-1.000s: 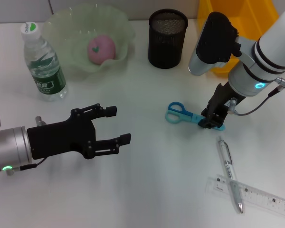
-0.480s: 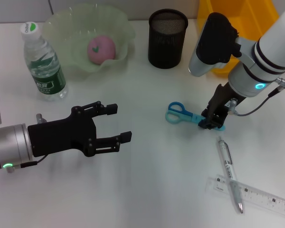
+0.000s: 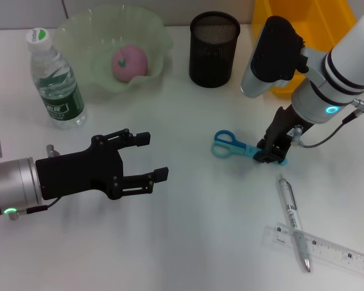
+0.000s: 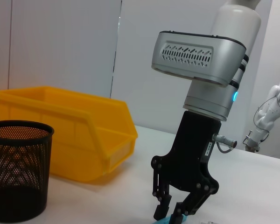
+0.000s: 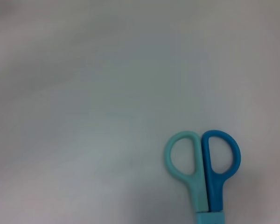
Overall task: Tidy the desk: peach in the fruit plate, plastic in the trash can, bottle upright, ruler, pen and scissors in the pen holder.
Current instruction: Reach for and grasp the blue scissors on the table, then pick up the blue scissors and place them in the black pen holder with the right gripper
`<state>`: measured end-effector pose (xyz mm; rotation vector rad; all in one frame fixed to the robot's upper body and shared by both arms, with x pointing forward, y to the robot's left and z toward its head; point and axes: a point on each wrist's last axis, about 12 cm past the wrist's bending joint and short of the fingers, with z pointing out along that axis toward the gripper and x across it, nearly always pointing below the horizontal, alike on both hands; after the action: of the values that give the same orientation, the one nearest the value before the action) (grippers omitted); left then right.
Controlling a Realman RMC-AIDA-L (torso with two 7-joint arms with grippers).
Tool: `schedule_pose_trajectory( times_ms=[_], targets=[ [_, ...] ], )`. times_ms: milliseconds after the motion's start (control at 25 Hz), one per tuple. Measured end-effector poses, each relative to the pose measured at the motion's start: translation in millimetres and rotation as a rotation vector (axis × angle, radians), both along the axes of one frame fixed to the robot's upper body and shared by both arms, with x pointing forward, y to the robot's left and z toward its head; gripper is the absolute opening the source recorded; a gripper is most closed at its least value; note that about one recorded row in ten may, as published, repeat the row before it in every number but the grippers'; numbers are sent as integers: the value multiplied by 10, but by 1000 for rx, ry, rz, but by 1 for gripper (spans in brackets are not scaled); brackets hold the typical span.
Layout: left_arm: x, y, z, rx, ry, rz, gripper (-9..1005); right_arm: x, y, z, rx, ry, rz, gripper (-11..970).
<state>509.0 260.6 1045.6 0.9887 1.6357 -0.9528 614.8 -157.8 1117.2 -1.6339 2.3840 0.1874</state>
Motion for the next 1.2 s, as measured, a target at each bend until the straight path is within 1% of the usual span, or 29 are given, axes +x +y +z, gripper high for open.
schedule_pose_trajectory(
  times_ms=[440,680,960,1200],
  targets=[
    [0,0,-1,0,0,0,830,-9,-6,-9,-1,7,-1,188],
    [0,0,-1,0,0,0,830,-14,-13,8,5,10,-3,187],
    [4,6,3,-3,-2,6,830,9,-46,80,44,3,-22,188],
    [12,18,10,-4,-5,13,830,14,-77,97,60,-1,-31,189]
  ],
)
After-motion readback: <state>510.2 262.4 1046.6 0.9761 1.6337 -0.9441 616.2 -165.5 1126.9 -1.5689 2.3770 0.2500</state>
